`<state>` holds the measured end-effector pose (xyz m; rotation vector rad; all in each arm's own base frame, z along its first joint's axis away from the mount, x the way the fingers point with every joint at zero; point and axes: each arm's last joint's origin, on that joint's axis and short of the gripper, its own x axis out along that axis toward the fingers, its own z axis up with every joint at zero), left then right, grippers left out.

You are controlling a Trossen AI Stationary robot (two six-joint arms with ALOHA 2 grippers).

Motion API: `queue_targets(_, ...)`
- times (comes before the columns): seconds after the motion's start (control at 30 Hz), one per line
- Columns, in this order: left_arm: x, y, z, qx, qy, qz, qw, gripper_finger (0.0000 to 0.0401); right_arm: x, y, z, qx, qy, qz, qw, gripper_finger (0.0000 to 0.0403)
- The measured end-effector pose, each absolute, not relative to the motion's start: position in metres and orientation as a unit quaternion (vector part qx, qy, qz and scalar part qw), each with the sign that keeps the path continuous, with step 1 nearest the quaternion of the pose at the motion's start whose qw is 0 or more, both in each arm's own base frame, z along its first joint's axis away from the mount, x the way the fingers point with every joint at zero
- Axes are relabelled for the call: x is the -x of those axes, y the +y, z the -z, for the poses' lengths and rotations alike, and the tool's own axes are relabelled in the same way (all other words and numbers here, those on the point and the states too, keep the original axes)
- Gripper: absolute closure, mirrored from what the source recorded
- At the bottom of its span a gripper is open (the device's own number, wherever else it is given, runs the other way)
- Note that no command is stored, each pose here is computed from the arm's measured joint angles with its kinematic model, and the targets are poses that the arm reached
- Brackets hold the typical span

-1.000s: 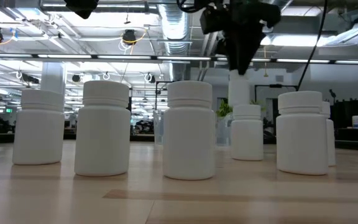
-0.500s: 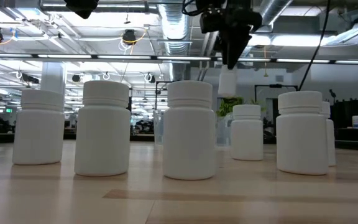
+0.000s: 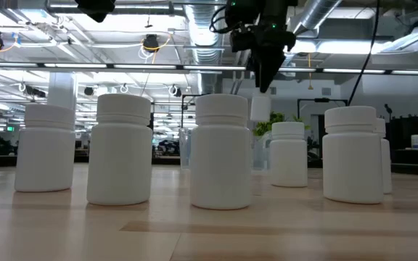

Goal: Pick and place pill bottles into a basket
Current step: Put the white medicine bottle into the transparent bin

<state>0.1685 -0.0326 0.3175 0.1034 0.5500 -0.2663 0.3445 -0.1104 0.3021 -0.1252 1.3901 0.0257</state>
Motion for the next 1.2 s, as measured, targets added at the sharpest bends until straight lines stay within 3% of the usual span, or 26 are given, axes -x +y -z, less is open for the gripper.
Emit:
queue_targets(0.43, -0.168, -0.033, -0.317, -0.051, 0.274, 0.131, 0.951, 0.0122, -0.373, -0.115, -0.246, 0.065, 0.687, -0.053, 0.721, 0.0242)
queue_targets(1.2, -0.168, -0.032, -0.317, -0.055, 0.274, 0.132, 0.951, 0.0122, -0.381, -0.12, -0.246, 0.078, 0.658, -0.042, 0.747, 0.024)
